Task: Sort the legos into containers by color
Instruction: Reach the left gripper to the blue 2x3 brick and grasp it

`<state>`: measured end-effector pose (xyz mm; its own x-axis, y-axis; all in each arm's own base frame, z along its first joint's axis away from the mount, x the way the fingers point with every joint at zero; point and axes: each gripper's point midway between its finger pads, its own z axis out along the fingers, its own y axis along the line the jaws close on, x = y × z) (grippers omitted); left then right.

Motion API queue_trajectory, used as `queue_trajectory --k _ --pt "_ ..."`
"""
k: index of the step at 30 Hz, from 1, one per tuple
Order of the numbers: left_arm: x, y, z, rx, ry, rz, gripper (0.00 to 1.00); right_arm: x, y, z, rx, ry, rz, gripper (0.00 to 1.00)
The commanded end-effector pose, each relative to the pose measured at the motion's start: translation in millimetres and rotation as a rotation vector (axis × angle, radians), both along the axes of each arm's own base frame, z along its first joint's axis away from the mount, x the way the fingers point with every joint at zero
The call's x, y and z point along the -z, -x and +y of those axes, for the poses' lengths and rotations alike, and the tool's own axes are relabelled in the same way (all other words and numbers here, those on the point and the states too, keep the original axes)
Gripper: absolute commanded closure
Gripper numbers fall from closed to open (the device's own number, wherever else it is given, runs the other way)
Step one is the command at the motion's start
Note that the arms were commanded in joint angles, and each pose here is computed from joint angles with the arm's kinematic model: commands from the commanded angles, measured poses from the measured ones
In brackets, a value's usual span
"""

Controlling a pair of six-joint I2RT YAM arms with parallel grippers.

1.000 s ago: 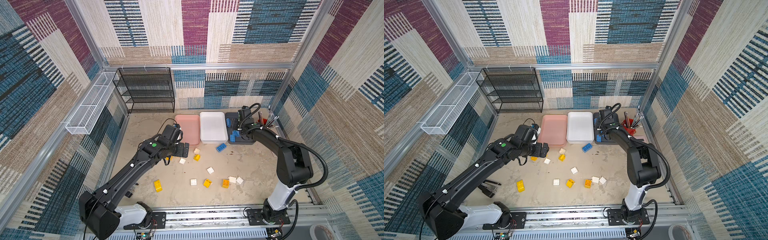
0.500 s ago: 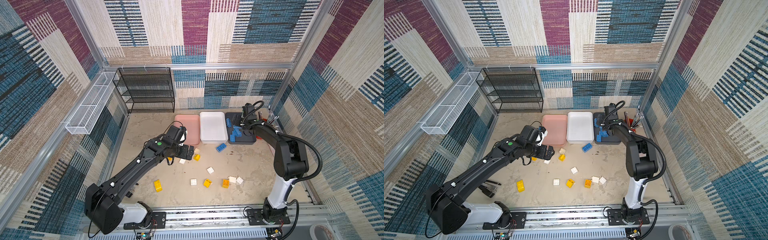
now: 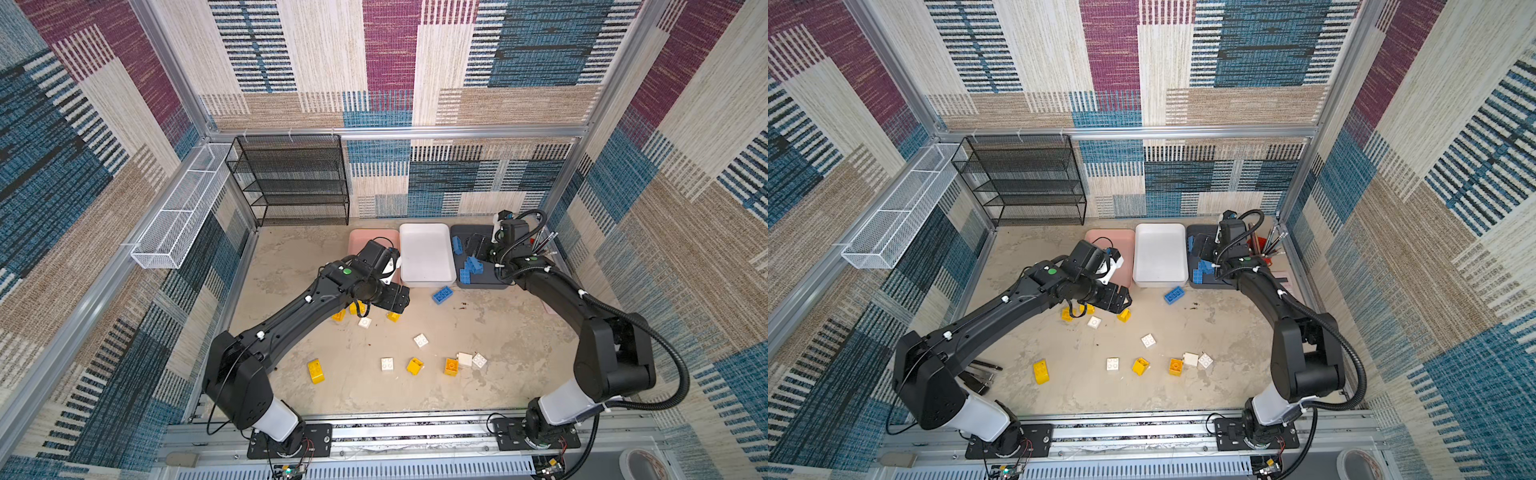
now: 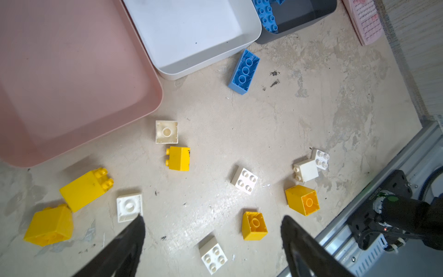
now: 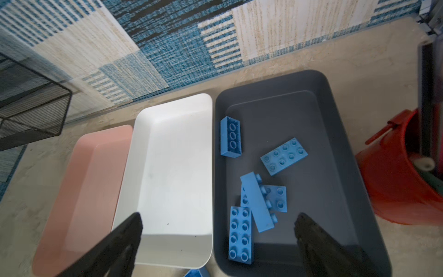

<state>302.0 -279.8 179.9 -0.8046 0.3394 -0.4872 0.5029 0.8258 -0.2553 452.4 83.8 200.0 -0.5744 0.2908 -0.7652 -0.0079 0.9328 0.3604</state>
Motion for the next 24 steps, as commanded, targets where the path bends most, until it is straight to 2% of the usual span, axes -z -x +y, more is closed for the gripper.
queue_trajectory --k 1,5,9,12,14,17,24 --pt "2 -10 -24 0.050 0.021 -0.022 0.17 -30 18 19 -0.096 -0.101 -0.113 0.01" --pt "23 -20 -47 0.092 -0.009 -0.021 0.30 -52 53 22 -0.139 -0.155 -0.218 0.01" --pt "42 -30 -69 0.144 -0.037 -0.050 0.34 -72 79 23 -0.159 -0.196 -0.298 0.01" --pt "57 -40 -83 0.175 -0.073 -0.084 0.33 -86 93 21 -0.159 -0.213 -0.351 0.01" --pt "69 -47 -91 0.191 -0.096 -0.102 0.25 -98 102 19 -0.157 -0.220 -0.390 0.01" --pt "84 -55 -102 0.219 -0.118 -0.107 0.20 -116 115 17 -0.164 -0.220 -0.462 0.01" --pt "111 -69 -123 0.262 -0.134 -0.114 0.18 -123 122 13 -0.160 -0.197 -0.508 0.01"
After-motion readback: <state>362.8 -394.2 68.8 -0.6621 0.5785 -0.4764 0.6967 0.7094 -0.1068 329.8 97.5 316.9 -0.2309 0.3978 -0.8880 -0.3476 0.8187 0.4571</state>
